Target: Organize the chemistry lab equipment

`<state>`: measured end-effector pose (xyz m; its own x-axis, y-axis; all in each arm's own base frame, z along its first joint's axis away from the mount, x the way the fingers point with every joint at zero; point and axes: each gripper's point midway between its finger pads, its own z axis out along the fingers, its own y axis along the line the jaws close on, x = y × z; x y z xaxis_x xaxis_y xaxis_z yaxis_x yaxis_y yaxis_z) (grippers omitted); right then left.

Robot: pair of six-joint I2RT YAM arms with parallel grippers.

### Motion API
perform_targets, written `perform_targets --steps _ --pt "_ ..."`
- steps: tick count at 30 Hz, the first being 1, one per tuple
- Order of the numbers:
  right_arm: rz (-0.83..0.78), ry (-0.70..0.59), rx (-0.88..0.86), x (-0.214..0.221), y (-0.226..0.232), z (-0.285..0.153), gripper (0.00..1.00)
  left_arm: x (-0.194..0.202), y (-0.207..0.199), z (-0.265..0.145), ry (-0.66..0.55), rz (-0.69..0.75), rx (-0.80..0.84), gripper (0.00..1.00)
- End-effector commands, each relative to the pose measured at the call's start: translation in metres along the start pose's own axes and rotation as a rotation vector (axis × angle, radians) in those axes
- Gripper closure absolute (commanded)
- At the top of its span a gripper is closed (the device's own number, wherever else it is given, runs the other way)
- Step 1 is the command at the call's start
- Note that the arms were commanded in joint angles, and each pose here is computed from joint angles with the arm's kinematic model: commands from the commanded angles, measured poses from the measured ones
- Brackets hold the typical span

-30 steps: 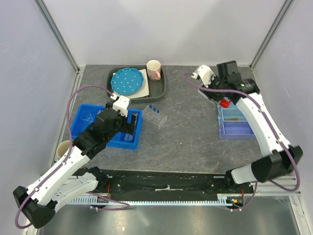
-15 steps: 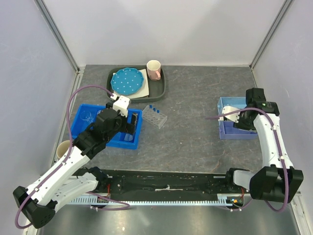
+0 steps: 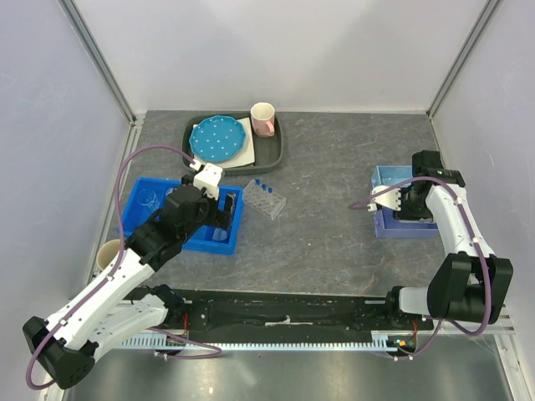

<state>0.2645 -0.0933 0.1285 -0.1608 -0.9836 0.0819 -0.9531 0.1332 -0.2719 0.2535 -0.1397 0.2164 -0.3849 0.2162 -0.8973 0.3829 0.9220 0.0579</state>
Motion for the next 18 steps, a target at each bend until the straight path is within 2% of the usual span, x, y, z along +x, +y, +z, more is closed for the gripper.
perform_targets --steps 1,7,9,10,13,18 --pt "-0.043 -0.065 0.000 -0.016 -0.004 0.013 0.52 -0.011 0.000 0.002 -0.041 0.021 0.003 0.07" --pt "-0.057 -0.106 -0.019 -0.040 0.000 0.021 0.40 -0.008 0.001 0.004 -0.031 0.025 -0.002 0.07" --pt "-0.067 -0.114 -0.003 -0.048 -0.001 0.019 0.30 -0.007 0.001 0.005 -0.026 0.027 -0.005 0.07" --pt "-0.067 -0.116 0.003 -0.050 -0.002 0.017 0.22 -0.007 0.001 0.006 -0.025 0.027 -0.007 0.07" --pt "-0.057 -0.150 0.039 -0.057 -0.009 0.006 0.13 -0.005 0.001 0.007 -0.018 0.029 -0.010 0.07" --pt "-0.023 -0.186 0.121 -0.060 -0.023 -0.023 0.07 -0.006 0.001 0.006 -0.022 0.028 -0.008 0.07"
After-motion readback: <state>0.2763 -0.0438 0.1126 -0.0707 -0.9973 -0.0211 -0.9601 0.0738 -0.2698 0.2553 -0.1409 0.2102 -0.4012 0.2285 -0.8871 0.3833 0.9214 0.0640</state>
